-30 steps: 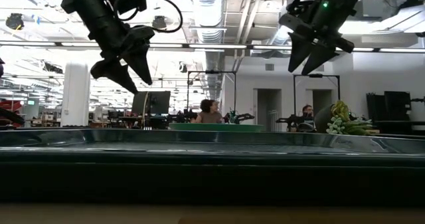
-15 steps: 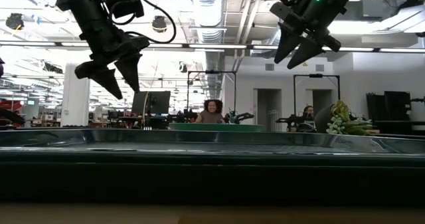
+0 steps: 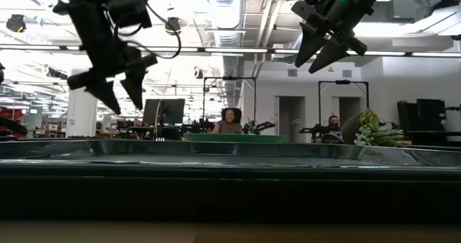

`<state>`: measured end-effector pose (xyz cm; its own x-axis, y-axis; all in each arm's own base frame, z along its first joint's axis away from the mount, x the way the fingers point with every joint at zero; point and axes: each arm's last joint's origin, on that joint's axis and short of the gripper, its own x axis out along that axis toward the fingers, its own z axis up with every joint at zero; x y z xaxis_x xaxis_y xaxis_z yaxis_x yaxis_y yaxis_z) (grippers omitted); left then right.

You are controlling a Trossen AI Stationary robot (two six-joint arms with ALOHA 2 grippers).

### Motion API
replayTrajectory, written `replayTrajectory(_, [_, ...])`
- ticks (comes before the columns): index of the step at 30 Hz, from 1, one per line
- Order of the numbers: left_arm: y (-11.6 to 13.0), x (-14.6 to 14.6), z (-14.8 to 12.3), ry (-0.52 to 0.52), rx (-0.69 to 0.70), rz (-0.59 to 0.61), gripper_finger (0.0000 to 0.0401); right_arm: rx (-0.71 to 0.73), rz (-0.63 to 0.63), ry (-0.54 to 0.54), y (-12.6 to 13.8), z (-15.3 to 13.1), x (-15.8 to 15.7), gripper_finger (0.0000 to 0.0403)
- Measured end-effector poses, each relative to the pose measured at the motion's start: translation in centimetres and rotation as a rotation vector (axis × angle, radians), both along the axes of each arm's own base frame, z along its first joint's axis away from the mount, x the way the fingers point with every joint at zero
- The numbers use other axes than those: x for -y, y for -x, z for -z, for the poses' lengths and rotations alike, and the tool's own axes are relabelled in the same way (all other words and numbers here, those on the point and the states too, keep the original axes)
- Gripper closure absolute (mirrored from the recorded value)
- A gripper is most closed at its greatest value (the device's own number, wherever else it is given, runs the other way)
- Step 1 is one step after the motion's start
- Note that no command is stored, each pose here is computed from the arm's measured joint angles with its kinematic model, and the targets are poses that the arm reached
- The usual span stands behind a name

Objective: Pick and place plate/cup/fork/spoon on tray
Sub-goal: Put the orange spoon on the black tray to the left

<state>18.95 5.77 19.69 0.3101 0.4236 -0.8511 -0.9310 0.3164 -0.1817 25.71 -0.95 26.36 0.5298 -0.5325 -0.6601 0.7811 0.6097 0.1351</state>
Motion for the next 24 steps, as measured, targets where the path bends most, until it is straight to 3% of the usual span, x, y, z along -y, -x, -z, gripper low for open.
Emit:
replayTrajectory(9, [0.9,-1.5,3.2,-0.090,0.153,-0.214,0.0150,0.026,0.002,0.007,-0.2,-0.2,0.3,0.0170])
replayTrajectory(19, [0.9,-2.5,3.6,-0.105,0.199,-0.290,0.0150,0.038,0.014,0.010,-0.3,-0.3,0.6,0.0170])
replayTrajectory(24, [-0.3,-2.6,4.7,-0.080,0.215,-0.296,0.0150,0.042,0.028,0.011,-0.3,-0.3,0.9,0.0170])
